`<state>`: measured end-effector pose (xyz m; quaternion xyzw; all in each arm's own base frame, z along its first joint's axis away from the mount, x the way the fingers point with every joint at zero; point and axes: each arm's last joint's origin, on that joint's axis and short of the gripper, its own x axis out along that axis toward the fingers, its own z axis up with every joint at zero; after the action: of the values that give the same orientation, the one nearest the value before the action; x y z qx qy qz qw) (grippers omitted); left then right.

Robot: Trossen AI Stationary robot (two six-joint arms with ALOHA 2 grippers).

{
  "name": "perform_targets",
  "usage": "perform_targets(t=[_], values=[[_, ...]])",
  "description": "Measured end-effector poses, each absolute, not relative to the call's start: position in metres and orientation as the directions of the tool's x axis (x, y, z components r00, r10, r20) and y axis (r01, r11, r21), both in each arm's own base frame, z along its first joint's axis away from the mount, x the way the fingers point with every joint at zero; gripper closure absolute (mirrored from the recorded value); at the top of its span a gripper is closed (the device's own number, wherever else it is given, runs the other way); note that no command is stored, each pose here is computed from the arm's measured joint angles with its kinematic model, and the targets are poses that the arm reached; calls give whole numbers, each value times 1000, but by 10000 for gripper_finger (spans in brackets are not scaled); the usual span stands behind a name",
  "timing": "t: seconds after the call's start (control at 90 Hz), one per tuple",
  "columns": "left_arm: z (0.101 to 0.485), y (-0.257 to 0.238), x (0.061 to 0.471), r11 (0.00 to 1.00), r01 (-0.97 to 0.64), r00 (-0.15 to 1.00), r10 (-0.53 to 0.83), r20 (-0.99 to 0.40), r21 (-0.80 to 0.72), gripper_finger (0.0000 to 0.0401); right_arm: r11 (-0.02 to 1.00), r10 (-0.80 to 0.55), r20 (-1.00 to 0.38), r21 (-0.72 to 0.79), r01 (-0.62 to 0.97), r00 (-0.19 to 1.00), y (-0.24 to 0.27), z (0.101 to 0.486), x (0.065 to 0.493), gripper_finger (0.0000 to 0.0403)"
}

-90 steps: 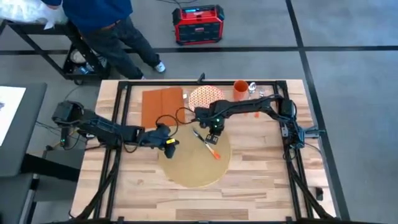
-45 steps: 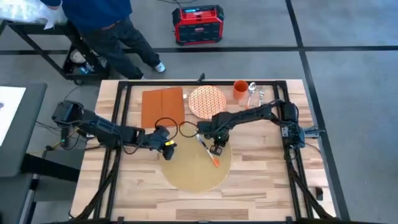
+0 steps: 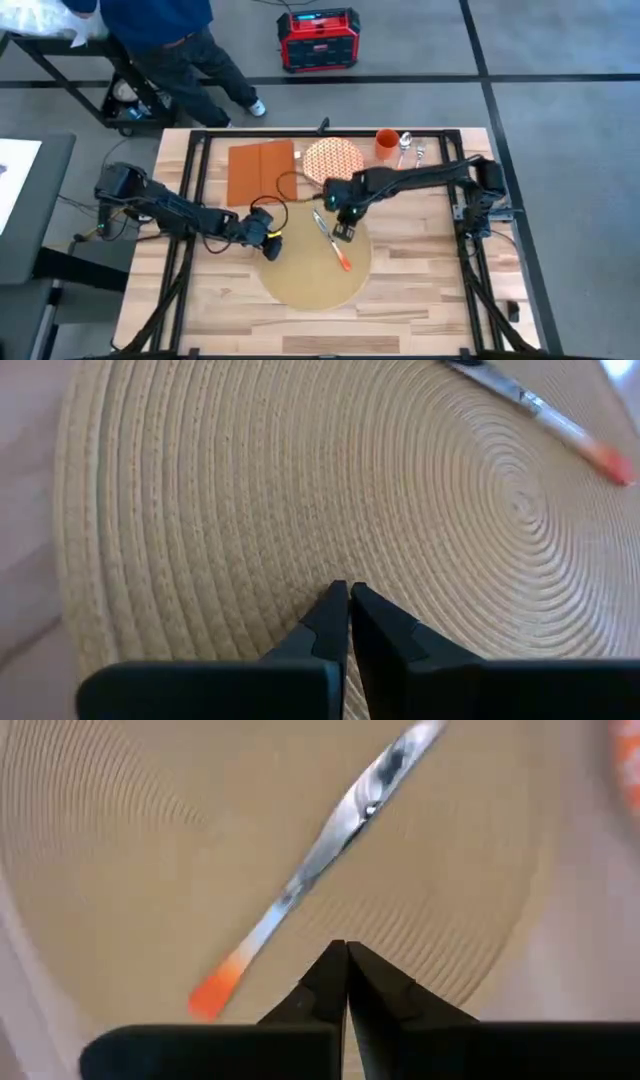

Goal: Set table place
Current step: Adjust the placemat

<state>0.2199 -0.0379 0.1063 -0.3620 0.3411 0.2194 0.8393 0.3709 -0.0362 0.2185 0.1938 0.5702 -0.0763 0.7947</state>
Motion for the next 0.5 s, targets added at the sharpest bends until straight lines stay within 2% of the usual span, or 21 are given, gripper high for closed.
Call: perform_targets(t=[0.2,0.378,0.5], values=[[102,-38,220,654,-613,655,108,-747,-443,401,904,86,-966,178,388,244,-73,191,364,403],[101,-38,219,699,-593,640,110,-760,-399,401,901,165,-962,237,363,219,-80,168,351,403],[100,-37,218,694,-599,637,111,-762,-399,401,910,193,-963,248,332,189,-82,159,343,403]])
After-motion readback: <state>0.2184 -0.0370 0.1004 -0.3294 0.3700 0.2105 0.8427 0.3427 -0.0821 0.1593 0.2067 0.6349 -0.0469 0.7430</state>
